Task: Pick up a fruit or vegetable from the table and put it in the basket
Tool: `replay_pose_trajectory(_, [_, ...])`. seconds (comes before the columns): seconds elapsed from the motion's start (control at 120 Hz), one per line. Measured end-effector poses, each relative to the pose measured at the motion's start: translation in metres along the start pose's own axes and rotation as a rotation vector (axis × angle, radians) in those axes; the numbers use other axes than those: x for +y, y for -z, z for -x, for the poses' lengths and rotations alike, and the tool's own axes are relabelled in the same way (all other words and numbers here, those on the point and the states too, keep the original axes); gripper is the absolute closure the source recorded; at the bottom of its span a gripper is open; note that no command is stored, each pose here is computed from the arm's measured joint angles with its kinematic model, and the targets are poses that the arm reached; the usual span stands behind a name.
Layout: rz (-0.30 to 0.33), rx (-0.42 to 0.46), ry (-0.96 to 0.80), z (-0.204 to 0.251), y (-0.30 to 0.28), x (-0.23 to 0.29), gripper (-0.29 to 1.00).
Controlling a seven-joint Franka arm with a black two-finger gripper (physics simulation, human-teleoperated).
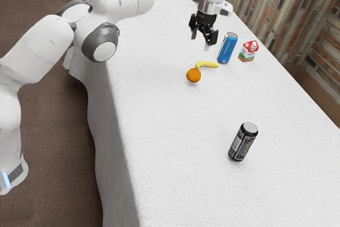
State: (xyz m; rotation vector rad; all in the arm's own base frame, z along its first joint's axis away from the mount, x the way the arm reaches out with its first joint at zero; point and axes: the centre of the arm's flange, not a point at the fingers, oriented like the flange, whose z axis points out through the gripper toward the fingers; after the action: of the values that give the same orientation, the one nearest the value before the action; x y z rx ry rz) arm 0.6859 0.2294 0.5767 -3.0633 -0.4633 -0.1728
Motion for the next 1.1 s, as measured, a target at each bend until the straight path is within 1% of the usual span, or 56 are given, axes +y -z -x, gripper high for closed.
replay_pose_trajectory(0.125, [0.025, -0.08, 0.01, -0.009, -0.055, -0.007, 0.0])
replay_pose_trajectory(0.25, [0.037, -0.133, 0.006, -0.01, -0.085, -0.004, 0.0])
replay_pose_trajectory(0.383, [0.041, -0.171, -0.004, -0.008, -0.101, 0.004, 0.0])
replay_pose_trajectory(0.575, [0.043, -0.187, -0.011, -0.004, -0.102, 0.011, 0.0])
replay_pose_trajectory(0.725, [0.048, -0.213, -0.013, 0.003, -0.121, 0.015, 0.0])
replay_pose_trajectory(0.992, [0.042, -0.171, -0.018, -0.002, -0.133, 0.02, 0.0])
replay_pose_trajectory(1.1, [0.042, -0.171, -0.023, -0.004, -0.146, 0.023, 0.0])
